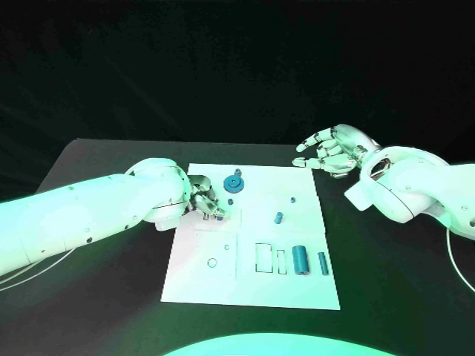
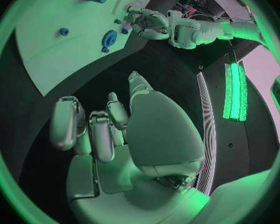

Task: Assemble the parts on the task board

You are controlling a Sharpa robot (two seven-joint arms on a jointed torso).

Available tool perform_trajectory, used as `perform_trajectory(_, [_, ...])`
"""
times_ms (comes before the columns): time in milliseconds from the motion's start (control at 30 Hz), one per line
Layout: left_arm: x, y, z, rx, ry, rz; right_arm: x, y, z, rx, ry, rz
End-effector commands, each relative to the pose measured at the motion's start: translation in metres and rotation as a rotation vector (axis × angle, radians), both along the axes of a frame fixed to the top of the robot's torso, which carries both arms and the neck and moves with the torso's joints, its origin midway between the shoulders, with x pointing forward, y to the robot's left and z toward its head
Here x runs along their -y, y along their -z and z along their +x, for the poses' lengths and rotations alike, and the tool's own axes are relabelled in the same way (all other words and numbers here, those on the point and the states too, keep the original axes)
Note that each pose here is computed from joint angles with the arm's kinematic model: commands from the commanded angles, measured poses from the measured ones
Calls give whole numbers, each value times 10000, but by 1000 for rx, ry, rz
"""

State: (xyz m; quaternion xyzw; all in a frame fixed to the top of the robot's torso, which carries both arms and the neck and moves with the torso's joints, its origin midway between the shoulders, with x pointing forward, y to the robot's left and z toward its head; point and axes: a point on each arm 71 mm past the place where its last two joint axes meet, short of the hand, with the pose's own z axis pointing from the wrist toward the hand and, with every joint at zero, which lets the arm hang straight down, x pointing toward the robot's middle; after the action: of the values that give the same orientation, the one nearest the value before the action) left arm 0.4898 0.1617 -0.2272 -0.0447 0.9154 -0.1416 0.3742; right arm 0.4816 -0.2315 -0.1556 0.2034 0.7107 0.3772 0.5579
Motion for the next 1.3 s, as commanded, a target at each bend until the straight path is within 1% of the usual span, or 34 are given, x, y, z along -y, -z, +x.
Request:
perform_trajectory(33, [9,-29,-11,3,-4,-10,-3,0,0,8,-10,-4])
perform_trajectory(200, [-6,-112,-12,8,-9,-30,6,4,11,9,-6,-5])
perform_trajectory(333, [-36,-222,11,16,-21,-55,17,8,23,9,-2,-7])
perform_trajectory(400, [-62,-296,36,24,-29,-67,24,10,30,8,1,-7])
perform_trajectory(567, [-156,-515,143,60,-56,-88,39,15,46,8,7,-9])
perform_trajectory(633, [-197,-602,201,77,-67,-90,43,16,51,8,9,-9])
perform_trajectory(667, [-208,-627,221,82,-70,-90,44,16,52,8,9,-10])
perform_trajectory(700, [-228,-668,259,90,-76,-89,45,17,53,8,10,-10])
perform_trajectory(767, [-255,-707,309,98,-84,-85,45,18,55,8,10,-10])
perform_trajectory(867, [-308,-747,416,109,-102,-72,44,18,57,7,11,-10])
perform_trajectory(1000, [-358,-757,525,116,-123,-61,44,18,56,7,12,-10])
perform_trajectory(1167, [-393,-736,633,112,-142,-46,39,17,54,8,11,-9])
perform_trajectory(1300, [-387,-690,694,95,-142,-32,32,16,52,8,10,-9])
